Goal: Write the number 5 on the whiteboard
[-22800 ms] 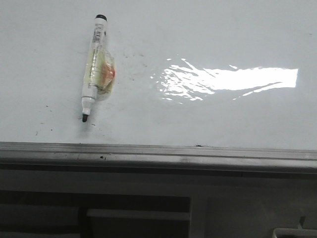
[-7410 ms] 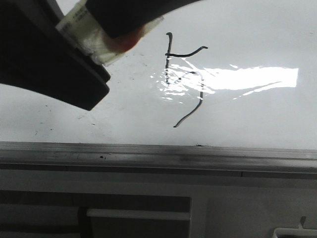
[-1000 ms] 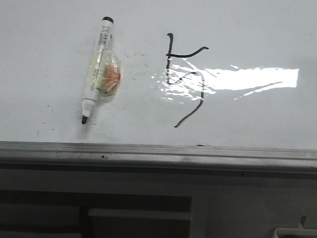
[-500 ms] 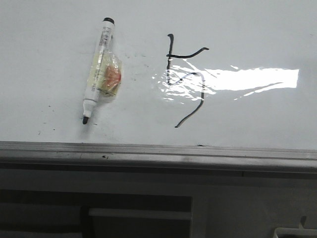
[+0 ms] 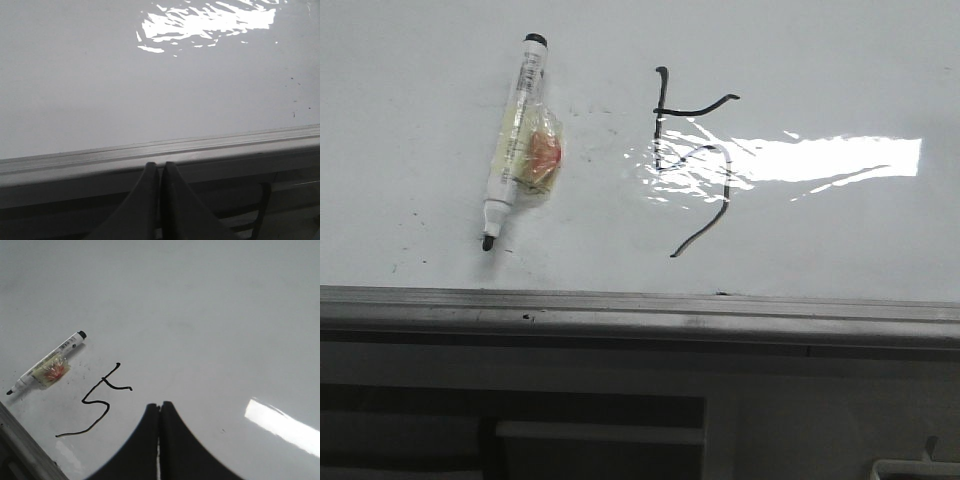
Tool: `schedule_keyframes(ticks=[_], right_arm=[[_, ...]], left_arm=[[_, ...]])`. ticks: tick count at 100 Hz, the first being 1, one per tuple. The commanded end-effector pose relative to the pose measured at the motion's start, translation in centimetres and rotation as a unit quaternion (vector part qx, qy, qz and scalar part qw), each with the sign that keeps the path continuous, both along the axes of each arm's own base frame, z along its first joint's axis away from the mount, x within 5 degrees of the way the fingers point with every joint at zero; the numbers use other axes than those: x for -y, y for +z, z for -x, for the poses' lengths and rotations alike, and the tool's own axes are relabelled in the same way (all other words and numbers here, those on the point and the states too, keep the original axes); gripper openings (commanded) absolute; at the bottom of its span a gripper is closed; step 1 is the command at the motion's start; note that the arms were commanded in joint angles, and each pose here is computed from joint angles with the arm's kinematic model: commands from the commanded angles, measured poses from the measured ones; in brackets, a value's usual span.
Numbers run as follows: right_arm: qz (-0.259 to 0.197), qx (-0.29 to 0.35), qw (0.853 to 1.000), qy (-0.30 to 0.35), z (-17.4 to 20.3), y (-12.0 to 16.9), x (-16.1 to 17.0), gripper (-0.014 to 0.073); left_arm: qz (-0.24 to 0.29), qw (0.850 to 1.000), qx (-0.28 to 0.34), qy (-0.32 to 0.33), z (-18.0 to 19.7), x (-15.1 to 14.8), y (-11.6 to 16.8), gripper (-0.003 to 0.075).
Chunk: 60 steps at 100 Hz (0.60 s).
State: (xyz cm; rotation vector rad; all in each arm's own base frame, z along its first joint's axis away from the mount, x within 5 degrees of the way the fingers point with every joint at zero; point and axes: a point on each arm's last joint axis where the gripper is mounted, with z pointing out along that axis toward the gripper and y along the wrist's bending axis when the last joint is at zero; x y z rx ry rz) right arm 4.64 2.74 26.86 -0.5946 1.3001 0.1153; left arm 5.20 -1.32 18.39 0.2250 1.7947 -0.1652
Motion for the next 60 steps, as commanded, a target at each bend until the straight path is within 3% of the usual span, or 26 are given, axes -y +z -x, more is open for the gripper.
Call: schedule_keyframes(ticks=[1, 42, 52, 60], right_arm=[[-0.021, 0.022, 0.999, -0.022, -0.1, 1.1, 0.4, -0.0063], [-0.021, 0.024, 0.999, -0.025, -0.1, 1.0, 0.5, -0.0063], [0.051, 0.073, 0.994, -0.068, -0.4, 0.4, 0.8, -0.0063], [-0.001, 0.061, 0.994, -0.090, -0.8, -0.8, 1.0, -0.0063]], left_arm=[[0.014, 0.999, 0.031, 0.003, 0.0, 0.0, -0.1, -0.0020], [0.014, 0.999, 0.031, 0.003, 0.0, 0.0, -0.1, -0.0020], [0.014, 0.999, 0.031, 0.003, 0.0, 0.0, -0.1, -0.0020], [0.014, 0.999, 0.031, 0.003, 0.0, 0.0, -0.1, -0.0020]])
